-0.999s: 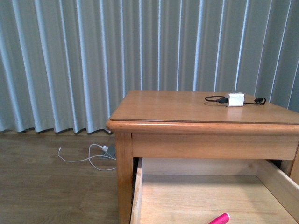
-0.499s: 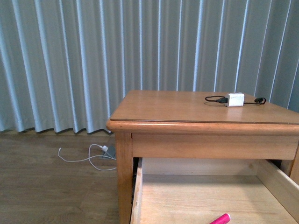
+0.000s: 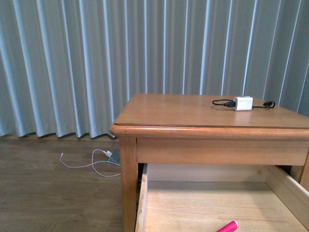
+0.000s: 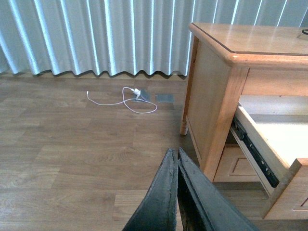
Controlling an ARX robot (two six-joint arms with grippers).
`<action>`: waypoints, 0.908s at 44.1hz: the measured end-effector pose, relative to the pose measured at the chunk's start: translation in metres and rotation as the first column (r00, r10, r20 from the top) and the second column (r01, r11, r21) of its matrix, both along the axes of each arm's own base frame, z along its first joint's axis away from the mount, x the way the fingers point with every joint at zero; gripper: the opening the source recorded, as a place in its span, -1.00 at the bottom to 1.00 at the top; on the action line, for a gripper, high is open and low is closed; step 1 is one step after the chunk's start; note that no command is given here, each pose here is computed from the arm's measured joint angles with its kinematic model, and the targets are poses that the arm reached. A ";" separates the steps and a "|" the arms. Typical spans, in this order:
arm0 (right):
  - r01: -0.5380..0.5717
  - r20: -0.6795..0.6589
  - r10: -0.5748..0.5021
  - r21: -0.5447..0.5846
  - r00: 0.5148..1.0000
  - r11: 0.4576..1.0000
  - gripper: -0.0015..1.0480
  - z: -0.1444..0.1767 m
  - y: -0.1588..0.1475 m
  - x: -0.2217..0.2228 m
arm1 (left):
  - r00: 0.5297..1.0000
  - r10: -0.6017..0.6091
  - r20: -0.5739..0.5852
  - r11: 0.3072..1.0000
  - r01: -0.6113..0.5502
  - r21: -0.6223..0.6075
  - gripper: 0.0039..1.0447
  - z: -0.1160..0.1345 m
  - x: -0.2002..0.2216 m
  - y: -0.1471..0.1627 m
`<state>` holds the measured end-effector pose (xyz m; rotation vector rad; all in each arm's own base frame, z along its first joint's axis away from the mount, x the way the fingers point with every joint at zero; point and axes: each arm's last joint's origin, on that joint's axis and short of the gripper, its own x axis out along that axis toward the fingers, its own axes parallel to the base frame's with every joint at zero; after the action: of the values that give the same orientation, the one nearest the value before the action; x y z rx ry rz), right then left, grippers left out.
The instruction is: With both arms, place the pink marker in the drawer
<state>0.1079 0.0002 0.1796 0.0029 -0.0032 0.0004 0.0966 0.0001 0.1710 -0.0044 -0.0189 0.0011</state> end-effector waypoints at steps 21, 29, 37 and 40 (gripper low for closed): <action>-0.207 -0.483 0.163 -0.040 0.860 0.978 0.83 -0.035 0.020 0.033 | 1.000 0.000 0.000 1.000 0.000 0.000 0.57 0.000 0.000 0.000; -0.232 -0.552 0.178 -0.027 0.814 0.972 0.83 -0.043 0.032 0.082 | 1.000 0.000 0.000 1.000 0.000 0.000 0.88 0.000 0.000 0.000; -0.212 -0.657 0.189 0.046 0.730 0.976 0.83 -0.060 0.033 0.117 | 1.000 0.000 0.000 1.000 0.000 0.000 0.89 0.000 0.000 0.000; -0.194 -0.668 0.165 0.031 0.726 0.980 0.83 -0.064 0.033 0.134 | 1.000 0.000 0.000 1.000 0.000 0.000 0.89 0.000 0.000 0.000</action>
<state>0.2423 0.0332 0.1154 -0.0384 0.7298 0.1975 0.0966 0.0001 0.1710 -0.0044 -0.0189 0.0011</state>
